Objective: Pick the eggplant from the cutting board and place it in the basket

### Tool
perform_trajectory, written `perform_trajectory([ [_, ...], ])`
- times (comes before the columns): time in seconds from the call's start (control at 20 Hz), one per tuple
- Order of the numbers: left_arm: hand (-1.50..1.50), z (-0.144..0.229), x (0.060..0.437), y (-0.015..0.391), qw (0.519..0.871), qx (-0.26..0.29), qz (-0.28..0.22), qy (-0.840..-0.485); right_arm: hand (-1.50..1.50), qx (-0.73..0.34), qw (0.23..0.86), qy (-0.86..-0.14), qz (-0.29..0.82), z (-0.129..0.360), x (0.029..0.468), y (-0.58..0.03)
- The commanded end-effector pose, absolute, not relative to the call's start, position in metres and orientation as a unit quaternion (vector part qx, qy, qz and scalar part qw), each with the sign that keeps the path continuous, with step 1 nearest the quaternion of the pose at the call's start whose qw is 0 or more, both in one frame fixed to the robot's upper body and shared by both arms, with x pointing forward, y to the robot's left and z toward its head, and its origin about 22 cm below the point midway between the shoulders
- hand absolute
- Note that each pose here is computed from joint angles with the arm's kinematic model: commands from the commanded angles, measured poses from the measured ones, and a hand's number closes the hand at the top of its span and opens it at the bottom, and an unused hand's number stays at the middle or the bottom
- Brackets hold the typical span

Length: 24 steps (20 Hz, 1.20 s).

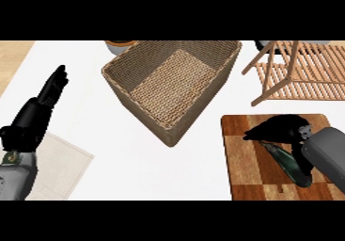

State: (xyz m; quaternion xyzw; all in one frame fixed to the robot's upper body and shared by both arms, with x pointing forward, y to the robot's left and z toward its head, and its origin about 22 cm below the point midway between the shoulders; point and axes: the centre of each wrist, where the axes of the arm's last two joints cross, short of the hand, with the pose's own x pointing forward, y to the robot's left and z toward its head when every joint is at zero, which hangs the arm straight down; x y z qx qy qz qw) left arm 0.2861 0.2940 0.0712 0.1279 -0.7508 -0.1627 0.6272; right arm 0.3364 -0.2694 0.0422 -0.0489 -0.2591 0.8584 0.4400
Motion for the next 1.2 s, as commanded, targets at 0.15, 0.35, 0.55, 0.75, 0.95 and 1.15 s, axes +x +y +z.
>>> perform_trajectory([
  [0.15,0.00,0.078,0.284,0.297,0.629,0.115,-0.165,-0.751,-1.50,-0.010,0.446,-0.243,0.861,0.019,0.331,-0.276],
  [0.35,0.00,0.075,0.281,0.298,0.625,0.131,-0.162,-0.752,-1.50,-0.016,0.450,-0.232,0.862,0.020,0.323,-0.289],
  [0.55,0.00,0.077,0.280,0.268,0.628,0.125,-0.165,-0.751,-1.50,-0.029,0.455,-0.234,0.859,-0.001,0.324,-0.280],
  [0.75,0.00,0.071,0.290,0.304,0.629,0.126,-0.167,-0.749,-1.50,-0.018,0.451,-0.229,0.862,0.000,0.322,-0.297],
  [0.95,0.00,0.079,0.275,0.293,0.624,0.122,-0.165,-0.754,1.50,-0.012,0.488,-0.236,0.840,-0.012,0.331,-0.289],
  [1.15,0.00,0.077,0.293,0.294,0.624,0.127,-0.158,-0.754,1.50,-0.011,0.449,-0.241,0.861,-0.009,0.317,-0.303],
])
